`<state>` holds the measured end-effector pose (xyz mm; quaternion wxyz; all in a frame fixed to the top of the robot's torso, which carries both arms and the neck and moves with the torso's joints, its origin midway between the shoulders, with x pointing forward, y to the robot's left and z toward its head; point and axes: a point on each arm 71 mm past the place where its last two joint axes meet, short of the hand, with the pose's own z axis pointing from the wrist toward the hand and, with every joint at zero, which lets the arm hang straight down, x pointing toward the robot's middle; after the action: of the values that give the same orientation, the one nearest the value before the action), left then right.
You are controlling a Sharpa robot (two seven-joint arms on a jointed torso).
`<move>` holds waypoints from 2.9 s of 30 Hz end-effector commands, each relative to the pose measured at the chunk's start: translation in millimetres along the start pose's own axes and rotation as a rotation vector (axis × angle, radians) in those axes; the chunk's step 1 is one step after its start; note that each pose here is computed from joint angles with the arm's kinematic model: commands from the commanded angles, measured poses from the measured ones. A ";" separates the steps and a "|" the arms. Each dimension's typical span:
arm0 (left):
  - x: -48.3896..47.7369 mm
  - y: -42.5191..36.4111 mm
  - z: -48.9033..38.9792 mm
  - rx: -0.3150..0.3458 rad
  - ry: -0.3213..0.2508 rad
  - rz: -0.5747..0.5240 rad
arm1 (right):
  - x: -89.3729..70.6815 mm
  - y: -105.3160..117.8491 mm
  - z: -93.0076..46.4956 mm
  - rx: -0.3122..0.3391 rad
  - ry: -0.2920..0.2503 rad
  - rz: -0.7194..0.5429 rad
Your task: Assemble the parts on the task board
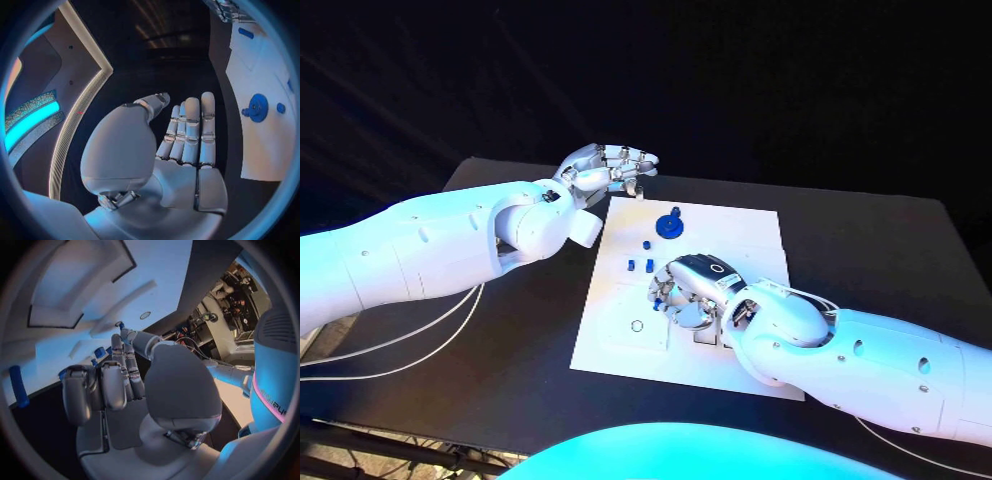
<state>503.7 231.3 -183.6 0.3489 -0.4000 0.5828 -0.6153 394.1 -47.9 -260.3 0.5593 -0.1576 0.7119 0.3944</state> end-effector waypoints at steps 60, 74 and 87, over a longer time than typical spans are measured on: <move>-1.4 -0.1 -0.7 -0.009 0.007 -0.008 | 7.5 -2.6 -0.9 0.016 0.043 -0.061; -2.8 0.3 -0.8 -0.013 0.008 -0.009 | -20.7 -12.3 -22.6 0.037 -0.048 -0.037; -3.6 1.0 -0.9 -0.015 0.006 -0.010 | -78.1 -61.6 -47.3 0.175 -0.054 -0.079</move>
<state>504.7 237.0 -185.8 0.3484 -0.4059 0.5875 -0.6072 427.5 -137.1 -205.7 0.6233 -0.1304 0.7026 0.3176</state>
